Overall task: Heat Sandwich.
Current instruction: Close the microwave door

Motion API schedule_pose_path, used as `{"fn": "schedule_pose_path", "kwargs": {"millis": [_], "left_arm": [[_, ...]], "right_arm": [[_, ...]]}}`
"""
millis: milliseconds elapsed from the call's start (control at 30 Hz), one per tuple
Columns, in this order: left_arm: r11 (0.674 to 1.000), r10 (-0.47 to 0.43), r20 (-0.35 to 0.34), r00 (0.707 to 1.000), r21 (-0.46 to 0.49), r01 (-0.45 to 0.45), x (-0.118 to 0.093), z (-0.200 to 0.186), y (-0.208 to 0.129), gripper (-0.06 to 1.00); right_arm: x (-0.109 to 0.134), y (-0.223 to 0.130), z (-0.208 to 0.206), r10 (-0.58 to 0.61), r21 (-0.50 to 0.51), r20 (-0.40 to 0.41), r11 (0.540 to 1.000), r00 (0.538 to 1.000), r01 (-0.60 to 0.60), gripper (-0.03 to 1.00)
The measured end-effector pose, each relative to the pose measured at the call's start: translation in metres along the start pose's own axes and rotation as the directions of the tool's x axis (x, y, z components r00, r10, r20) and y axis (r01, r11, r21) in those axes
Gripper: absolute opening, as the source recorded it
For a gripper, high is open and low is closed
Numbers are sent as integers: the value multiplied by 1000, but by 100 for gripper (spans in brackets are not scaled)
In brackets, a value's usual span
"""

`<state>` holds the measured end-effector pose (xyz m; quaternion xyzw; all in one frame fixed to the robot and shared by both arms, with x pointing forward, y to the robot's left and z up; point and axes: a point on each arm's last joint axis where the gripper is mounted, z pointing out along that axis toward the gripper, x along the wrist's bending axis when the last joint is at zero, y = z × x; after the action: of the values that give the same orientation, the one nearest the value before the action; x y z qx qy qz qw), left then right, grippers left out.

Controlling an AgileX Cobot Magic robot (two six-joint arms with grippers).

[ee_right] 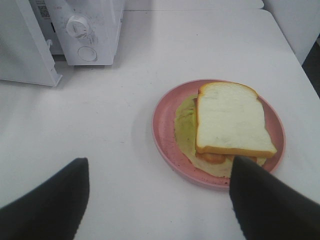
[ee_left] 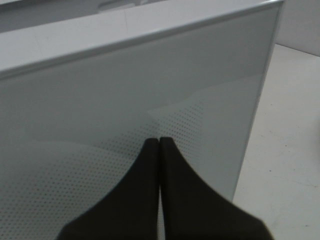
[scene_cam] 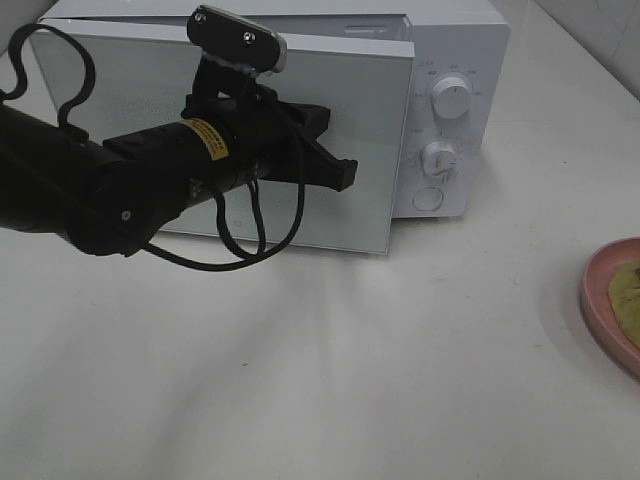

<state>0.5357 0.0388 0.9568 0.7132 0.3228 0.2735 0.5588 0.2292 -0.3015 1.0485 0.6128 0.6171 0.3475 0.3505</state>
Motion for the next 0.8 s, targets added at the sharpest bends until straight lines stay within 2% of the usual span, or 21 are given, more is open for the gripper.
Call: {"fn": "schedule_pose_path", "kwargs": {"millis": [800], "left_arm": [[1000, 7, 16, 1000, -8, -7, -5, 46, 8, 0]], "right_arm": [[1, 0, 0, 3, 0, -6, 1000, 1000, -3, 75]]}}
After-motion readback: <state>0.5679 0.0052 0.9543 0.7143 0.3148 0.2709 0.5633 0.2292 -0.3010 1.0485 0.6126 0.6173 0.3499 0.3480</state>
